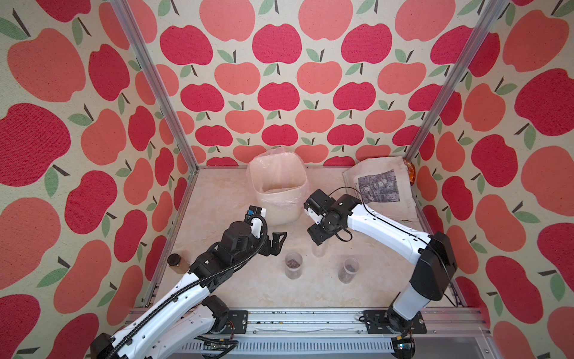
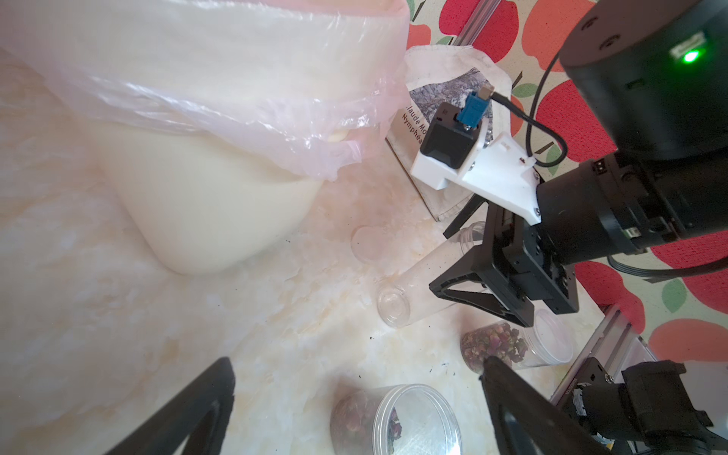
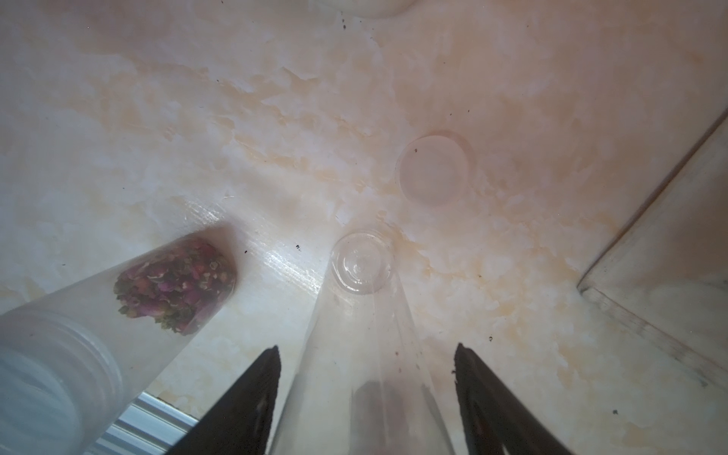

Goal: Empty the moldy dried flower tea in the jars
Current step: Place the jar at the center of the board.

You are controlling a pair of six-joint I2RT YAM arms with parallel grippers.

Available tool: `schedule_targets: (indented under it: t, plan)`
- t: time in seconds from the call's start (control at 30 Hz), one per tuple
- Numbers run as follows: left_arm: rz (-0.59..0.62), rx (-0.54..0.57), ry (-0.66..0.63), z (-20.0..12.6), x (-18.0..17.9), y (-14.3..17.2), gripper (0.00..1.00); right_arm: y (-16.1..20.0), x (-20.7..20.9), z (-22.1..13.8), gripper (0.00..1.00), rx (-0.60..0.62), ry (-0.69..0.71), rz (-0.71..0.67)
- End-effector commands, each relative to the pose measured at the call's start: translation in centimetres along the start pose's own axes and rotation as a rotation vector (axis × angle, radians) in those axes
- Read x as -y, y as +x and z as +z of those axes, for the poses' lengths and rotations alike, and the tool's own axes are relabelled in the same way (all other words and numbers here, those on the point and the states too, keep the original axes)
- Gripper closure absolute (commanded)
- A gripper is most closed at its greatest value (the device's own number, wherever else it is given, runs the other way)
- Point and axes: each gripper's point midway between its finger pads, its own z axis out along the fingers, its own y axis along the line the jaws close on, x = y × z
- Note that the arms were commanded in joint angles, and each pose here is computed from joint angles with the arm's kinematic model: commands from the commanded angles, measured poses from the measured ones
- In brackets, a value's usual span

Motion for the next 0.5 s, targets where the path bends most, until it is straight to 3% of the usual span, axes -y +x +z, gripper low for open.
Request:
schedule_targets:
  t: [0.0,0.13,0.47]
  plan:
    - [-0.016,0.027,0.001,-0.1,-0.1,-0.4,0.01,0.1,-0.5,-0.1,0.21,-0.016,-0.018,-0.003]
    - [-0.015,0.029,-0.001,-0.2,-0.1,-0.5,0.01,-0.6,-0.2,-1.8,0.18,0.019,-0.01,-0.015]
    - [-0.027,0.047,-0.027,-0.4,-0.8,-0.4,0.01,-2.5,0.3,-10.5,0.12,0.236,-0.021,-0.079]
